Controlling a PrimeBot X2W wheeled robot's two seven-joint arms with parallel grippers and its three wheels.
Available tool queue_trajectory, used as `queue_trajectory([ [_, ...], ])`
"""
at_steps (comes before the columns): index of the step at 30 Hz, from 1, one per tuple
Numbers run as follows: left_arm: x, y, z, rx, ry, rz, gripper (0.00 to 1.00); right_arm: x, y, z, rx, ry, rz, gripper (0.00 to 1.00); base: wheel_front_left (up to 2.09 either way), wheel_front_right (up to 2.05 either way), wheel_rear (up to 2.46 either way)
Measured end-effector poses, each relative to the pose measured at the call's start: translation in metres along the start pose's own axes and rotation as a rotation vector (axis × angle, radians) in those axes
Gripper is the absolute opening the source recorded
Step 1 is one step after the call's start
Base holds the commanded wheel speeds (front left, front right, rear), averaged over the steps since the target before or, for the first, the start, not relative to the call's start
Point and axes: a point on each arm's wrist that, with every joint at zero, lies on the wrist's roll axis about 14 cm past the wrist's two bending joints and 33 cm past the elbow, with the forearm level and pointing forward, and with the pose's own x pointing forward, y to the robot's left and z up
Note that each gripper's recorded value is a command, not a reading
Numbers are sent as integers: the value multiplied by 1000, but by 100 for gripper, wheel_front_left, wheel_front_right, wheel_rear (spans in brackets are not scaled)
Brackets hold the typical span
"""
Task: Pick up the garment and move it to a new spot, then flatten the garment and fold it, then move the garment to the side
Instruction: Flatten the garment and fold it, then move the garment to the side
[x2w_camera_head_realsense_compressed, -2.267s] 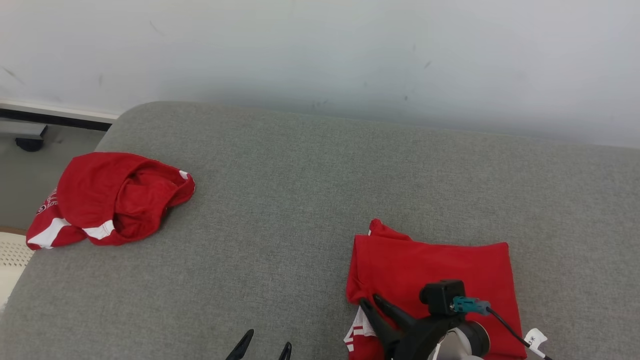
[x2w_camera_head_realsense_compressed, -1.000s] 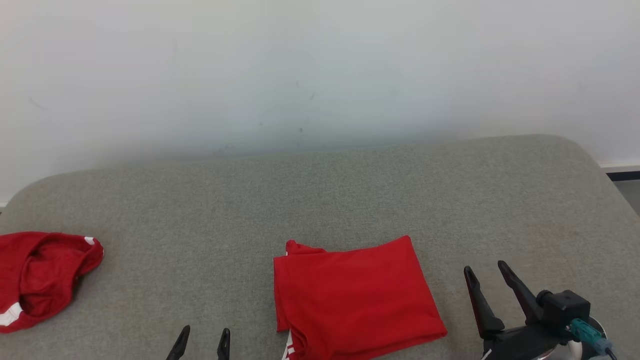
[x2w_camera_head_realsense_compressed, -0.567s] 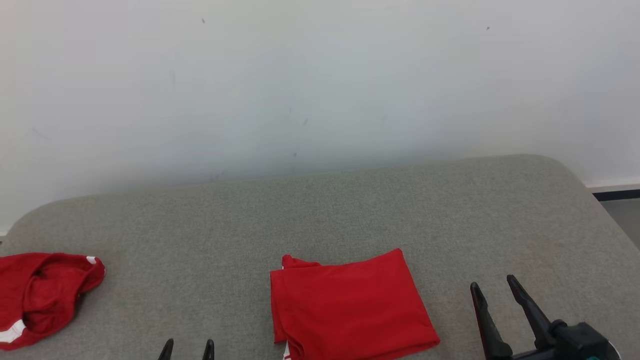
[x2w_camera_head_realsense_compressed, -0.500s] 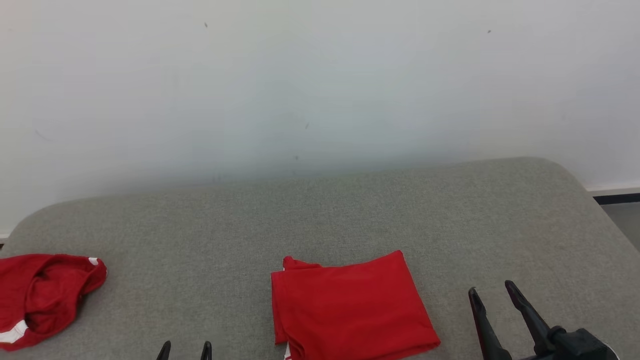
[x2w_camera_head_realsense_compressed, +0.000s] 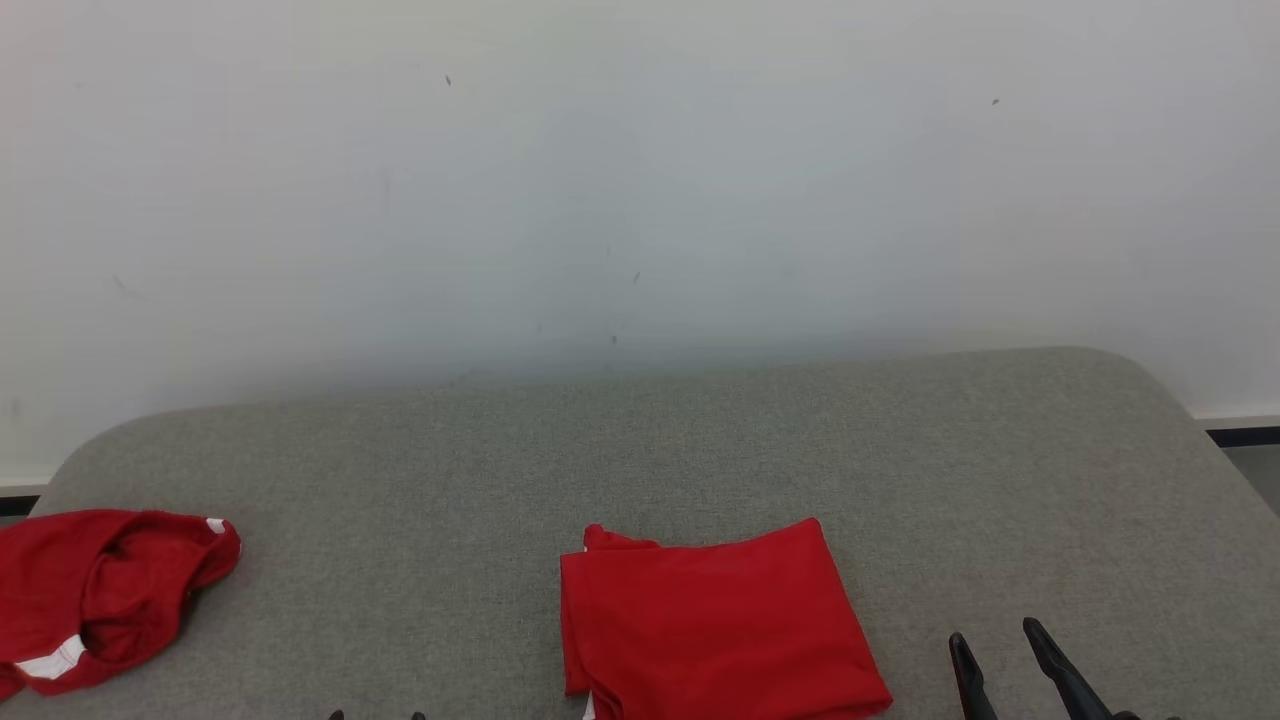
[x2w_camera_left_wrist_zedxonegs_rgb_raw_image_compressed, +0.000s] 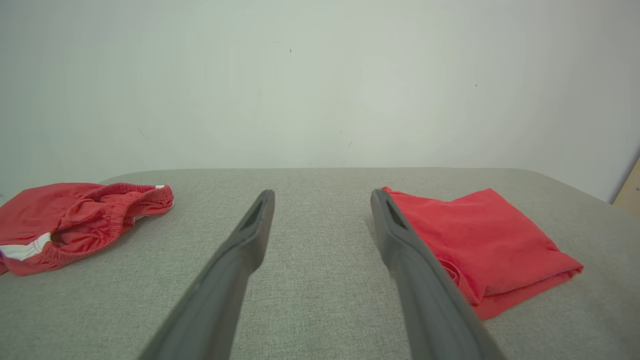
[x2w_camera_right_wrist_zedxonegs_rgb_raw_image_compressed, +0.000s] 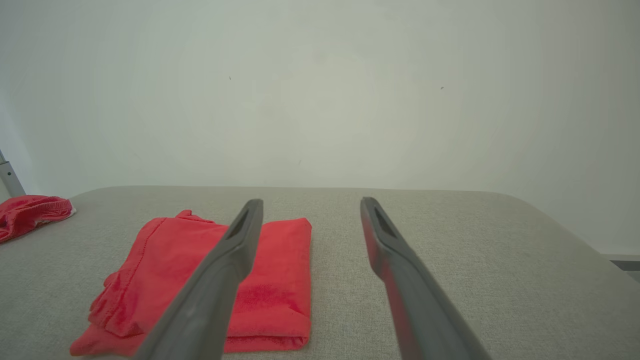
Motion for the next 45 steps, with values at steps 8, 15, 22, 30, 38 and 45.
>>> queue_trajectory([
  [8, -1, 2, -5, 4, 13, 2, 100, -1, 3, -5, 4, 14, 6, 100, 0, 0, 0],
  [15, 0, 2, -10, 4, 27, 1, 100, 3, 4, -6, 9, 17, 10, 100, 0, 0, 0],
  [22, 0, 3, -12, 11, 34, 0, 100, 4, 6, -10, 25, 30, 14, 100, 0, 0, 0],
  [30, 4, 0, -15, 9, 40, -12, 100, 10, 13, -25, 102, 76, 48, 100, 0, 0, 0],
  [38, 8, -7, -15, 8, 37, -40, 100, 22, 14, -57, 294, 184, 51, 100, 0, 0, 0],
  [45, 12, -12, -16, 4, 41, -59, 100, 40, 2, -74, 406, 248, 32, 100, 0, 0, 0],
])
